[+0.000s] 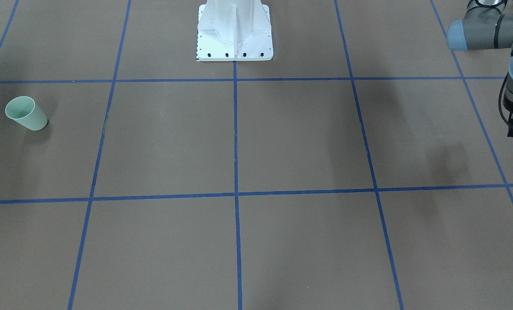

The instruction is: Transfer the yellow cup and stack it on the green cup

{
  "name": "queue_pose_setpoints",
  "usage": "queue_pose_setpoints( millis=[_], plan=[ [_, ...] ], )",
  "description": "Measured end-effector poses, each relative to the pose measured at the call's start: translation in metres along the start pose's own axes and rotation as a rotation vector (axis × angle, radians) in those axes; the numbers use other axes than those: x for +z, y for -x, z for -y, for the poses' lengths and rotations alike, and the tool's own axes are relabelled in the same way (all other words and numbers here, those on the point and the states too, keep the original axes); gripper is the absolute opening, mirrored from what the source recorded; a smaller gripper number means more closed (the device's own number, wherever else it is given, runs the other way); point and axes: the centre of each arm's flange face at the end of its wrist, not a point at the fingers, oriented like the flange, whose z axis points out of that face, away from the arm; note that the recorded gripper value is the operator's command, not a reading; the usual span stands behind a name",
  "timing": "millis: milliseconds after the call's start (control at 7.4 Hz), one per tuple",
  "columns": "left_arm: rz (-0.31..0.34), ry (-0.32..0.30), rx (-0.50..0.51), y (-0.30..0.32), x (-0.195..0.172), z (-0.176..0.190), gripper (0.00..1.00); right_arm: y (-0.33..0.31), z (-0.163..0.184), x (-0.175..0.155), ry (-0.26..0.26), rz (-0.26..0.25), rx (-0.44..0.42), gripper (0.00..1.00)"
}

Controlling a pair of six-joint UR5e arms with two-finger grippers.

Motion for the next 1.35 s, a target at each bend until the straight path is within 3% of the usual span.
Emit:
queue_pose_setpoints(
  millis=[270,541,946,1351],
  plan=[
    [0.105,-0.075,-0.162,0.042,0.038,-0.007,0.99,0.011,0.002,0.000,-0.001,0.003,-0.022,0.99],
    [0.169,-0.157,-0.286,0.083,0.074,-0.020,0.99,0.023,0.004,0.004,0.006,0.004,-0.046,0.99],
    [0.210,-0.278,-0.398,0.134,0.113,-0.051,0.99,0.037,0.005,0.003,0.003,0.004,-0.078,0.99],
    [0.261,-0.312,-0.457,0.168,0.133,-0.072,0.99,0.040,0.005,0.001,-0.002,0.000,-0.091,0.99]
  ],
)
